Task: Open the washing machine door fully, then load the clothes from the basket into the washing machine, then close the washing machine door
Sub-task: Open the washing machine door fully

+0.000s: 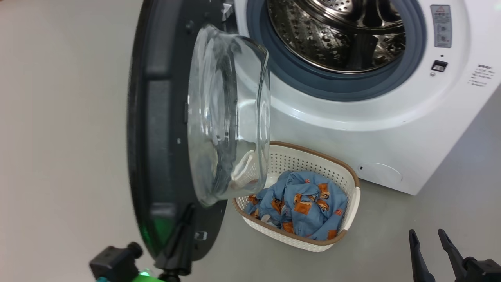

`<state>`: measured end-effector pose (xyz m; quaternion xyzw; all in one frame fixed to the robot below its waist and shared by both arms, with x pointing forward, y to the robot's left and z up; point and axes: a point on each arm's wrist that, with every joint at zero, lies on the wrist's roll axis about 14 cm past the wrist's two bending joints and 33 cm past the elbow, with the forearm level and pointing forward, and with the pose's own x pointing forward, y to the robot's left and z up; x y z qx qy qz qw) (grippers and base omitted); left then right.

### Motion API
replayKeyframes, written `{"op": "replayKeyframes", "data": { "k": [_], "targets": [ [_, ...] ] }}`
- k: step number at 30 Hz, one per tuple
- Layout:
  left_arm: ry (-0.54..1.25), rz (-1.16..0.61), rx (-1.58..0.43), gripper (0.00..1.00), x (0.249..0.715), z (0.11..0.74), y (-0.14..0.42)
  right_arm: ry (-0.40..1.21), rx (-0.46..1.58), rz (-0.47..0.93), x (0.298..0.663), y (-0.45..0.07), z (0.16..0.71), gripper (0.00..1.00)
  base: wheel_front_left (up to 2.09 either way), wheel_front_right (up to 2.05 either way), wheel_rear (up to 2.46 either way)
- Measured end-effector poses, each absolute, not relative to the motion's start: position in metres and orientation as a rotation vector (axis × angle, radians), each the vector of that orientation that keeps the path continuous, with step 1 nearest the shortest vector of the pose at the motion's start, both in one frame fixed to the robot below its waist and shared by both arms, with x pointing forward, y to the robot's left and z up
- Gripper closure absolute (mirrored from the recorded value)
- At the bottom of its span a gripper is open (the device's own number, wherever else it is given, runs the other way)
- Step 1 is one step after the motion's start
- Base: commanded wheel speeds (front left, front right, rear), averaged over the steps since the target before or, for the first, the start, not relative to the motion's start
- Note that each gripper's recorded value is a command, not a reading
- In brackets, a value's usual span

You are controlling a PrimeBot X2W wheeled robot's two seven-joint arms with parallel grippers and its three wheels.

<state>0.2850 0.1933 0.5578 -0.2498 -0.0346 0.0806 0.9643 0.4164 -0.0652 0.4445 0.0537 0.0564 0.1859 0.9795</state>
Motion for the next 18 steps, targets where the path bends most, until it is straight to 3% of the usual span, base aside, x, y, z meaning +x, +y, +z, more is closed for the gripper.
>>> {"op": "replayKeyframes", "data": {
  "k": [8,18],
  "targets": [
    [-0.116,0.412,-0.492,1.00,0.267,0.543,0.257,0.127,0.106,0.425,0.418,-0.049,0.440,0.00,0.00,0.00,0.00],
    [-0.157,0.592,-0.471,1.00,0.269,0.529,0.314,0.134,0.104,0.421,0.417,-0.051,0.437,0.00,0.00,0.00,0.00]
  ]
}}
